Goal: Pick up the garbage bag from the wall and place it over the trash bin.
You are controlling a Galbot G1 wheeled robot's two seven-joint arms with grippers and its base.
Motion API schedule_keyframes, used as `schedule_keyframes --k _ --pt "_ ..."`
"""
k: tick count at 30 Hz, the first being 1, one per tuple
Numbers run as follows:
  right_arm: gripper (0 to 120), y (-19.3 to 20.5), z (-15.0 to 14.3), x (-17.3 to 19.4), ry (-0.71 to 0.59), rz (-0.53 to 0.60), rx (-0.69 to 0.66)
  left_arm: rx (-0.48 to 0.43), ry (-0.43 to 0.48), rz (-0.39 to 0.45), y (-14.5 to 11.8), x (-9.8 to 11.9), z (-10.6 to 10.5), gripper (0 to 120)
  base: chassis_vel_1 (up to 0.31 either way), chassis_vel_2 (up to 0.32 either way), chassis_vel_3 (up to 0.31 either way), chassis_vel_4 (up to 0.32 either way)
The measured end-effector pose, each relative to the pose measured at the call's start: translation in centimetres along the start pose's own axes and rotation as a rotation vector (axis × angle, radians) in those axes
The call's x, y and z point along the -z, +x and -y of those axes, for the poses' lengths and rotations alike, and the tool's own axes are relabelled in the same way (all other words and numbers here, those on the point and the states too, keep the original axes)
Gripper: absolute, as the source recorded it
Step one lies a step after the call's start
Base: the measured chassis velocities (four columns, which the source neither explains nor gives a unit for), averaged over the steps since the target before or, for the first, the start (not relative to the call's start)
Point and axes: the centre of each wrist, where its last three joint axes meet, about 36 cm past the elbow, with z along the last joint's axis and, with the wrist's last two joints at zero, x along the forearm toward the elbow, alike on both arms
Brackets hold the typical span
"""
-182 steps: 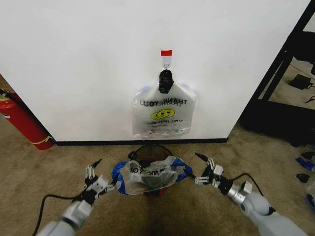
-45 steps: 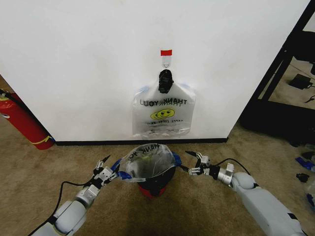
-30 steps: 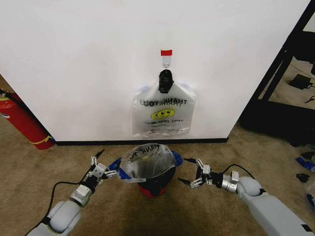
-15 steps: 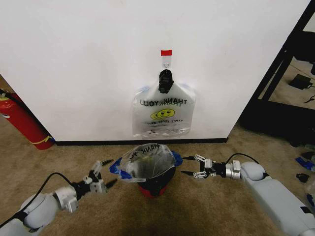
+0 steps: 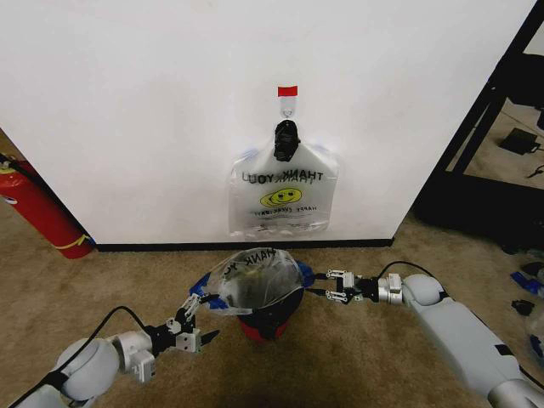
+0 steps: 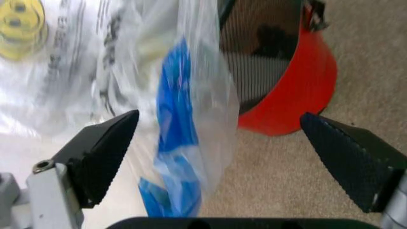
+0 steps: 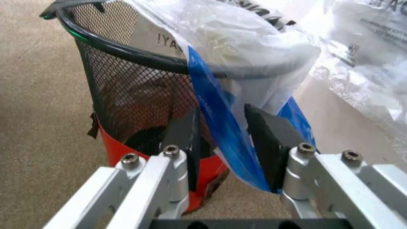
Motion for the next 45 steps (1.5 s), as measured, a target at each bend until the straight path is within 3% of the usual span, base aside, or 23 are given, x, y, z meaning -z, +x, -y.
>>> schedule_keyframes --k 4,9,11,28,34,39,45 --pt "21 -0.4 -0.1 -0.1 0.0 -0.003 0.006 0.02 0.014 -0.018 -0.3 -0.4 0.6 89 0.0 0.0 0.0 0.0" --pt "2 -1.0 -0.3 -0.5 -0.005 -0.01 0.014 0.048 0.024 -0.03 -0.4 -0.5 0.9 68 0.0 0.0 0.0 0.0" --pt "0 -1.2 -0.3 -0.6 -0.008 -0.009 0.013 0.069 0.031 -0.031 -0.5 -0.5 1.1 60 0.0 0.0 0.0 0.0" --pt "0 -1.0 -1.0 -1.0 -0.023 -0.013 0.01 0.124 0.043 -0.03 -0.5 -0.3 1.9 0 0.0 0.0 0.0 0.0" --pt "0 -0.8 -1.8 -1.3 -0.034 -0.014 0.022 0.1 0.036 -0.006 -0.2 -0.3 2.1 0 0.0 0.0 0.0 0.0" --pt "0 -0.4 -2.5 -2.2 -0.054 -0.034 0.04 0.006 0.031 0.007 -0.2 -0.9 2.1 0 0.0 0.0 0.0 0.0" --pt "0 -0.1 -2.8 -2.8 -0.067 -0.052 0.062 -0.031 0.037 0.013 -0.4 -2.0 2.4 0 0.0 0.0 0.0 0.0"
